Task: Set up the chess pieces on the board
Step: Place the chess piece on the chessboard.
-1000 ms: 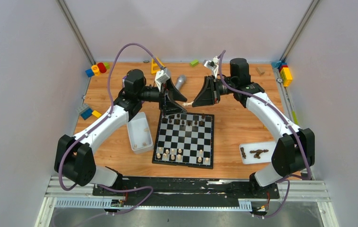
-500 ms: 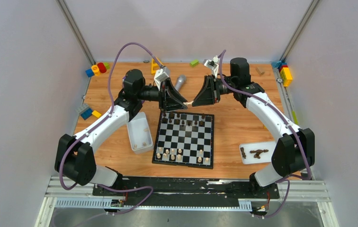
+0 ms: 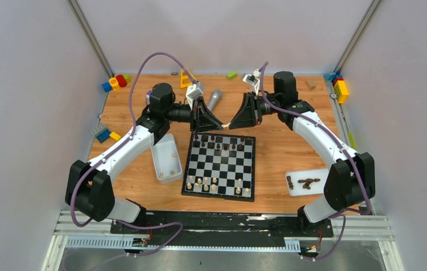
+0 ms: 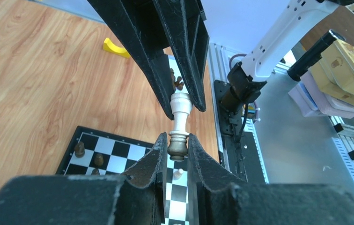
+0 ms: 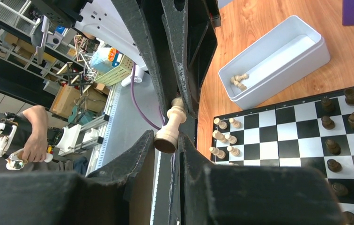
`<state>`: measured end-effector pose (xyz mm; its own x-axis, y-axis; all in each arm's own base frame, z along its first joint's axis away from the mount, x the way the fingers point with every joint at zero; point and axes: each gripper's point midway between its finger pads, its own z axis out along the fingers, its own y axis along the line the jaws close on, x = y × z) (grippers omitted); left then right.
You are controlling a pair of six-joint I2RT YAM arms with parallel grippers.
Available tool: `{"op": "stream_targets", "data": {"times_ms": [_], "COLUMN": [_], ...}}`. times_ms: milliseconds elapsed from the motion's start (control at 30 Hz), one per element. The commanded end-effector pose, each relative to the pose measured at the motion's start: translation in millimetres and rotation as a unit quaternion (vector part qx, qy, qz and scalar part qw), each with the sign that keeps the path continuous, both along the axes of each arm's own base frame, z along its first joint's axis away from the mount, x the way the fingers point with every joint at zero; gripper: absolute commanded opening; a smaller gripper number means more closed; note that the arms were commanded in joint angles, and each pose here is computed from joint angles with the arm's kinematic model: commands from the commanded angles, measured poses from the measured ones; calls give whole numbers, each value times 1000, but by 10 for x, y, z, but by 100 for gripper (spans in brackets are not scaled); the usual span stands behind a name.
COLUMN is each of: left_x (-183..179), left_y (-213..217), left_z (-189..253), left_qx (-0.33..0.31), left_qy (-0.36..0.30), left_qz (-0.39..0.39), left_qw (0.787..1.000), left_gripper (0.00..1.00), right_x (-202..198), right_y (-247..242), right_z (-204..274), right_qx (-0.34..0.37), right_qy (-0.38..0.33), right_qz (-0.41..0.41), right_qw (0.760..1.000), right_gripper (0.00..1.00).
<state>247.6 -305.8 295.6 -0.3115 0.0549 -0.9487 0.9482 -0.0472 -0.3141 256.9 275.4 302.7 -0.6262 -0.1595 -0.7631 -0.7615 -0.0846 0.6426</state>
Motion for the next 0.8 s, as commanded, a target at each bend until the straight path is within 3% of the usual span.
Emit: {"op": "stream_targets", "data": {"times_ms": [0, 100, 200, 367, 533, 767], "left_x": [-29, -42, -25, -99, -204, -209], "left_y": [52, 129, 203, 261, 241, 72], "left_z": [128, -31, -130, -596, -1004, -1400], "left_qx": [11, 56, 109, 255, 396, 528], "left_qy": [-48, -52, -111, -135, -161, -192], "left_qz": [6, 23, 34, 38, 8, -33], "left_qw": [999, 997, 987, 957, 904, 826], "left_gripper": [10, 8, 8, 10, 10, 10], "right_x": [62, 125, 197, 273, 307, 324], "right_y": [-8, -84, -257, -631, -1043, -1509], "right_z": [-19, -64, -100, -83, -51, 4], "right_qx": [2, -8, -20, -33, -46, -58], "right_qy": [-40, -63, -77, -101, -120, -140], "right_qz": [-15, -38, -72, -139, -219, -307], "right_qw": [999, 997, 994, 985, 967, 940], "right_gripper": [23, 45, 54, 56, 56, 56]}}
